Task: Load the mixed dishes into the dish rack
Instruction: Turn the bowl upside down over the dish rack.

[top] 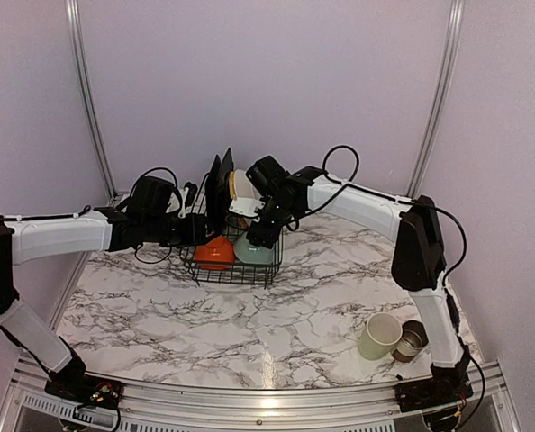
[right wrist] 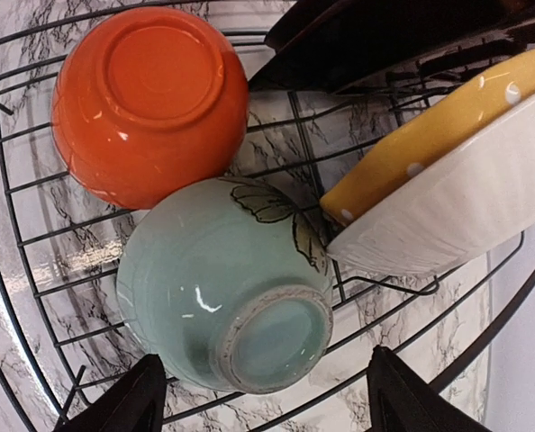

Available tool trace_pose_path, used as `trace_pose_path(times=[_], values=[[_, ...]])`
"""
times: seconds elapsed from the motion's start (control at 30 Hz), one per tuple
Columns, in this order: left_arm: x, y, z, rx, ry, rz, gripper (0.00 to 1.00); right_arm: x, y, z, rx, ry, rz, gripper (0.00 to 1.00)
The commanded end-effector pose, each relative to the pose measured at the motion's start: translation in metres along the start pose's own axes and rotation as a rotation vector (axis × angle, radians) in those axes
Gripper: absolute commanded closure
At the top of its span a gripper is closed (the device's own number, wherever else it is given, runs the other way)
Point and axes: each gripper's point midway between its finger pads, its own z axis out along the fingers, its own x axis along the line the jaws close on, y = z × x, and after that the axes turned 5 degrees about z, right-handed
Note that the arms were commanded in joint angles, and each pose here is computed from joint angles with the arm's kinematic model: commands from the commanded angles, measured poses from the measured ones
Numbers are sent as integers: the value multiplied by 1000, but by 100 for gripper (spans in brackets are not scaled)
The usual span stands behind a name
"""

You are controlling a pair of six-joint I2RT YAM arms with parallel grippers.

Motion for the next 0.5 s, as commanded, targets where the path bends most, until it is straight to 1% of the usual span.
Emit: trace_pose_path(times=[0.0,0.1,0.27,0.47], values=[[12,-4,9,45,69,48,47,-1,4,-9,-32,-13,-37,26],[21,-4,17,58,112,56,47,-7,1,8,3,-66,-27,25],[34,-8,20,62,173,54,48,-4,-28,53,127,-111,-46,28],[46,-13,20,60,221,52,48,-4,-42,73,177,-132,-45,29]])
